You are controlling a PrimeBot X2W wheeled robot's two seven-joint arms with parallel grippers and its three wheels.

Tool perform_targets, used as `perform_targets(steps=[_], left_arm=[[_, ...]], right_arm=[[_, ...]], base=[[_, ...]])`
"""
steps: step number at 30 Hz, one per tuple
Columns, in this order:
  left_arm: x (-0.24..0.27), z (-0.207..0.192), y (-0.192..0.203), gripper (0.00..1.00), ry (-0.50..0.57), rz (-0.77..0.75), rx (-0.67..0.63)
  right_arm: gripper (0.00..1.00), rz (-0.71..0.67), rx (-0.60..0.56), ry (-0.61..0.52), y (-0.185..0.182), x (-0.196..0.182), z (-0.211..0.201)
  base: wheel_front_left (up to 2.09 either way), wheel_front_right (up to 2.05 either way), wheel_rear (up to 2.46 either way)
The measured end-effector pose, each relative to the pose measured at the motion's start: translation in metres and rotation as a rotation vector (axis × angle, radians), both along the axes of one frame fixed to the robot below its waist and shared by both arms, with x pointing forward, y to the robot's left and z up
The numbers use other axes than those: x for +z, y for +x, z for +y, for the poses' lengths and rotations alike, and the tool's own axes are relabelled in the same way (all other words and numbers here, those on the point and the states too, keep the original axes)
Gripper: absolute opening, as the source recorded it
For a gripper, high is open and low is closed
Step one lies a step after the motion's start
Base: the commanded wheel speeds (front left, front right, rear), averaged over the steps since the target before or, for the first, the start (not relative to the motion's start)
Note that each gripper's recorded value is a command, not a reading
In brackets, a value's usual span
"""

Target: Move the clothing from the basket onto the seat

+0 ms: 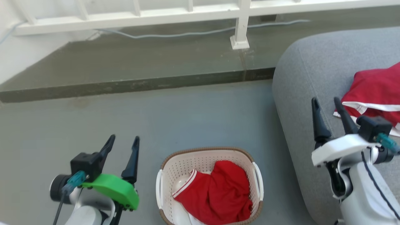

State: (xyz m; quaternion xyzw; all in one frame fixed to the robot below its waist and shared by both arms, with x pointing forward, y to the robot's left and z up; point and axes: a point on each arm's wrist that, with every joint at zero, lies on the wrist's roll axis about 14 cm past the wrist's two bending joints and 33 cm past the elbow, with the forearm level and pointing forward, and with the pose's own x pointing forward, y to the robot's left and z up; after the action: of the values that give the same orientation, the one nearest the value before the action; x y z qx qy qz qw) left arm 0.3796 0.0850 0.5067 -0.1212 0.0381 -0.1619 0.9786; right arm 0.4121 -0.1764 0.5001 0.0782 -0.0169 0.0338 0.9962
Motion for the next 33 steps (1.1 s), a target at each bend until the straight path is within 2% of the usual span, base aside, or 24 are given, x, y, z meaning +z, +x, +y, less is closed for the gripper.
perform_targets(steps=[15,33], left_arm=[[-0.002,0.037,-0.016,1.00,0.009,-0.008,0.124],[-0.005,0.037,-0.023,1.00,0.005,0.000,0.157]], right_arm=[[1.00,0.022,0.059,-0.040,-0.041,-0.012,0.027],[1.00,0.010,0.052,-0.031,-0.054,-0.007,0.031]], base=[[0.00,0.00,0.00],[0.00,0.00,0.00]])
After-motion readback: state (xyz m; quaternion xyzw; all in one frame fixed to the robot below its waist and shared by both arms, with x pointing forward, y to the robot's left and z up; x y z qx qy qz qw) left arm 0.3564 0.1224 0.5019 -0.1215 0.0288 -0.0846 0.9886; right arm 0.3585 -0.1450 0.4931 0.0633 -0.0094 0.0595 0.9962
